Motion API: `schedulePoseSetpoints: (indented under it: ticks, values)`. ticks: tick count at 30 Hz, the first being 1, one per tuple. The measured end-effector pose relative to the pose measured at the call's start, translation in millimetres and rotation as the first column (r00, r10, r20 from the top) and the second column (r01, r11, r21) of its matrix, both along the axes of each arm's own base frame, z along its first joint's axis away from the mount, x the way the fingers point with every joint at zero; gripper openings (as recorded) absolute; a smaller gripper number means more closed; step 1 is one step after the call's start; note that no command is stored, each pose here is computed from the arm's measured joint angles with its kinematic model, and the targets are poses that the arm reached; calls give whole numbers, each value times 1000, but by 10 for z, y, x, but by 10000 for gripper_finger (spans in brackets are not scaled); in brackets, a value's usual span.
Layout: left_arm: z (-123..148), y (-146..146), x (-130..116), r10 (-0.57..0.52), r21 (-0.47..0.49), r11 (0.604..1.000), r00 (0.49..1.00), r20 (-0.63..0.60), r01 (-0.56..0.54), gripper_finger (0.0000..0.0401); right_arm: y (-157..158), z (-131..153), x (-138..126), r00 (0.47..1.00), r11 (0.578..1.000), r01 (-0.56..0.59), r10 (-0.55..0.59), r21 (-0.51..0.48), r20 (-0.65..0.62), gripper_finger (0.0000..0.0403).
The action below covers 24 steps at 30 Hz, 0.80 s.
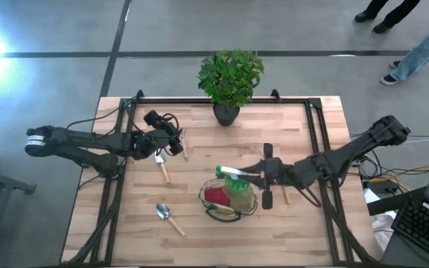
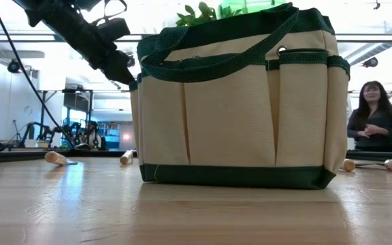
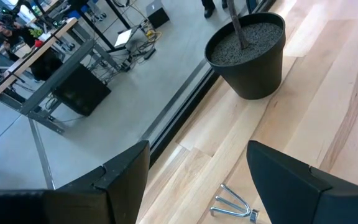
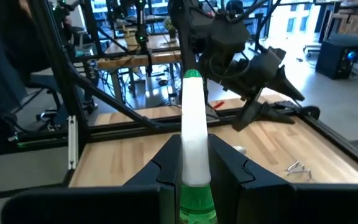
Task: Pick & Place Garden tools in Gardening bag
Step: Put the green spray bottle into the green gardening bag
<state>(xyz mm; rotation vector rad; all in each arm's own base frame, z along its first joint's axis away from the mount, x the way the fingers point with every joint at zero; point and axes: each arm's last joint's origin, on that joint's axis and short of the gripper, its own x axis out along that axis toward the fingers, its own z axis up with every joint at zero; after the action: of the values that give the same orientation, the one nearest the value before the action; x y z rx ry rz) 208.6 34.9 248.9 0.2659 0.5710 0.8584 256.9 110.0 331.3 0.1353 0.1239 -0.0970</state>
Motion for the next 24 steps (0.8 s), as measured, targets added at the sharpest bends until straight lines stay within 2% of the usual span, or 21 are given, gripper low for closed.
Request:
schedulePoseSetpoints:
  ticks: [14, 20, 24]
  values:
    - [5, 0, 2, 0, 0, 1000, 1000, 5, 0, 271, 89, -163, -54, 996, 997, -31, 25, 68, 91, 42]
    - [10, 0, 5, 0, 0, 1000, 1000, 10, 0, 271, 75, -362, -101, 989, 995, -33, 19, 92, 147, 42]
    - [10, 0, 5, 0, 0, 1000, 1000, 10, 0, 271, 71, -470, -138, 989, 995, 7, -21, 96, 145, 42]
